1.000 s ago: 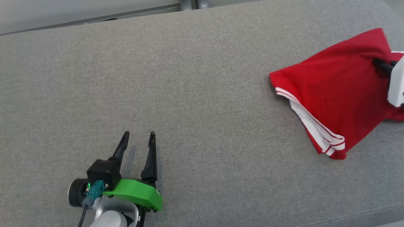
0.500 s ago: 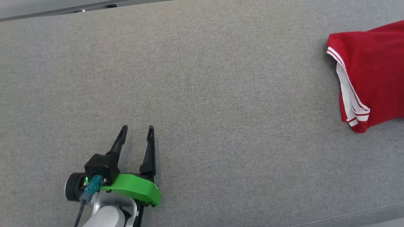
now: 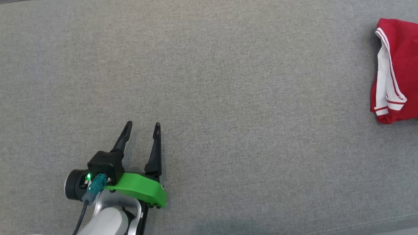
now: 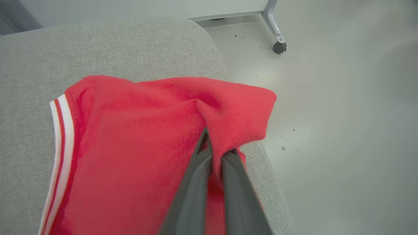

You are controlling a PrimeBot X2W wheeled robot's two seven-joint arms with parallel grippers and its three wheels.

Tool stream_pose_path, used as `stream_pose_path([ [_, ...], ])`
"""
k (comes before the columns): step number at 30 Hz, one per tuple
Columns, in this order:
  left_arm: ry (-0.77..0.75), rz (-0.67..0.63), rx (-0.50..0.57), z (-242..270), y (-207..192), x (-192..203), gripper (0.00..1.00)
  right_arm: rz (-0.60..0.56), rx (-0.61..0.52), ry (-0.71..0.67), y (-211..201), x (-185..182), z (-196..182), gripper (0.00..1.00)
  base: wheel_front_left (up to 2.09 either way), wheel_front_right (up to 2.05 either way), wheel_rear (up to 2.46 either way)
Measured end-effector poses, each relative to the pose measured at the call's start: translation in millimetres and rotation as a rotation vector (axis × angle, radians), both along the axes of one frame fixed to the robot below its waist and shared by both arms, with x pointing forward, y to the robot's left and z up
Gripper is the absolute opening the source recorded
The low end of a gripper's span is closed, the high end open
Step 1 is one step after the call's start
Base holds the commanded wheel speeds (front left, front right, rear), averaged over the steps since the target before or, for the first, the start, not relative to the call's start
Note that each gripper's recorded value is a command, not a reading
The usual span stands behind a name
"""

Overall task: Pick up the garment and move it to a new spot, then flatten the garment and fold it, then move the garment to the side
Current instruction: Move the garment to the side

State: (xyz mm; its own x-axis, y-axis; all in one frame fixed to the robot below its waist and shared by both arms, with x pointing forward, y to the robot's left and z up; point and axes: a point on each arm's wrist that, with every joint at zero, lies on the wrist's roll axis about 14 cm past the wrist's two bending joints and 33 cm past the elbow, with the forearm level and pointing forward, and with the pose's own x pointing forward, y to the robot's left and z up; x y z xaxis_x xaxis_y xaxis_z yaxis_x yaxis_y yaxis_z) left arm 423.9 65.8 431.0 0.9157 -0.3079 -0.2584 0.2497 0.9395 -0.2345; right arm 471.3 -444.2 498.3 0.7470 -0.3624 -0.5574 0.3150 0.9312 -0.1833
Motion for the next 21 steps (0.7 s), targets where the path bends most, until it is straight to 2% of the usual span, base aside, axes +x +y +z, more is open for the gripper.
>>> stream_pose_path([
  [1,0.003,0.001,0.002,0,0,0,1.0,0.001,-0.026,0.002,-2,0,-5,1.0,0.0,0.0,0.0],
  [7,0.002,0.016,0.004,1,4,-1,1.0,-0.008,-0.067,0.051,-2,-8,-38,1.0,0.0,0.0,0.0],
  [13,-0.018,0.032,0.003,9,7,-2,1.0,-0.026,-0.116,0.031,-13,-22,-41,1.0,0.0,0.0,0.0],
  [21,-0.039,0.042,-0.002,19,9,-8,1.0,-0.111,-0.149,0.025,-40,-57,-42,1.0,0.0,0.0,0.0],
])
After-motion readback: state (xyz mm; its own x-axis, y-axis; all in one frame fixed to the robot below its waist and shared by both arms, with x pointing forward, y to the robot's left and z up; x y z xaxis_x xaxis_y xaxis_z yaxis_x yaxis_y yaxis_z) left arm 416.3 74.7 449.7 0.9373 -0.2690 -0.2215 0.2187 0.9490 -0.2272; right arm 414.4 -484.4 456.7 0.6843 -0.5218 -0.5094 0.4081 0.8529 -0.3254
